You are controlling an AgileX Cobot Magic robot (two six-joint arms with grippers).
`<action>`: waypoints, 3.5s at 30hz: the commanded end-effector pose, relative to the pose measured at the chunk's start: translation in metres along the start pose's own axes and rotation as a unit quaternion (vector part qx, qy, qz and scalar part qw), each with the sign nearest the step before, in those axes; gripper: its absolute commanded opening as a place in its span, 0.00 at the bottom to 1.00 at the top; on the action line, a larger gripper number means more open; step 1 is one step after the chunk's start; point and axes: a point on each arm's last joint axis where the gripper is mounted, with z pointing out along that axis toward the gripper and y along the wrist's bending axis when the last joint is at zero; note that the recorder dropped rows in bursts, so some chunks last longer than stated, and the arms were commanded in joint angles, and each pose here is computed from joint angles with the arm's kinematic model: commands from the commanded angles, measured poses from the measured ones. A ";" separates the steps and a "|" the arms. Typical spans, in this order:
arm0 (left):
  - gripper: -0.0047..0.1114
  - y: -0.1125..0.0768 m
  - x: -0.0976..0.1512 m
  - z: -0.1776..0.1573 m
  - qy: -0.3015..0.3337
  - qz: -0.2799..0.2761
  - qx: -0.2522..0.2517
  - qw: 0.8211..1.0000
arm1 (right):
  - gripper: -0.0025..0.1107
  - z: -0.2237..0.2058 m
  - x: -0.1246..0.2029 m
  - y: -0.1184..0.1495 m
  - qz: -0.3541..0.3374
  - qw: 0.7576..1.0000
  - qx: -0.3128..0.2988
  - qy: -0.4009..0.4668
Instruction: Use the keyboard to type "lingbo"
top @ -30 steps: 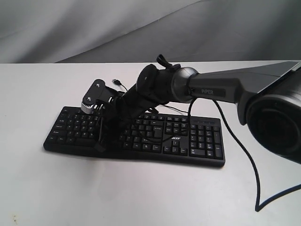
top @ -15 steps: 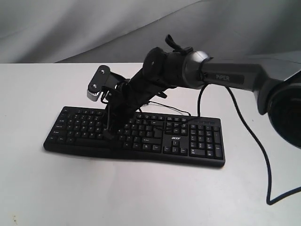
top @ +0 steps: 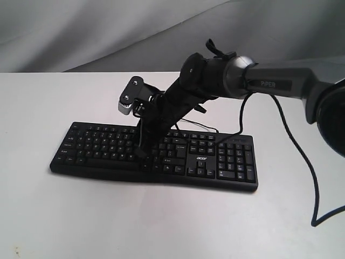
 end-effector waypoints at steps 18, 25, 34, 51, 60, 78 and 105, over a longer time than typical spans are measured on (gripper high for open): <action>0.04 0.000 0.001 0.000 0.001 0.000 0.003 1.000 | 0.02 -0.004 0.009 -0.005 0.005 1.000 0.001 0.017; 0.04 0.000 0.001 0.000 0.001 0.000 0.003 1.000 | 0.02 0.002 0.012 -0.008 0.006 1.000 0.009 0.018; 0.04 0.000 0.001 0.000 0.001 0.000 0.003 1.000 | 0.02 0.002 0.012 -0.008 0.006 1.000 0.009 0.018; 0.04 0.000 0.001 0.000 0.001 0.000 0.003 1.000 | 0.02 -0.004 0.009 -0.005 0.002 1.000 -0.002 0.017; 0.04 0.000 0.001 0.000 0.001 0.000 0.003 1.000 | 0.02 -0.018 -0.001 -0.001 -0.006 1.000 -0.007 0.010; 0.04 0.000 0.001 0.000 0.001 0.000 0.003 1.000 | 0.02 -0.310 -0.029 0.100 0.024 0.930 0.294 -0.220; 0.04 0.000 0.001 0.000 0.001 0.000 0.003 1.000 | 0.02 -0.337 0.173 0.234 0.294 0.747 0.366 -0.470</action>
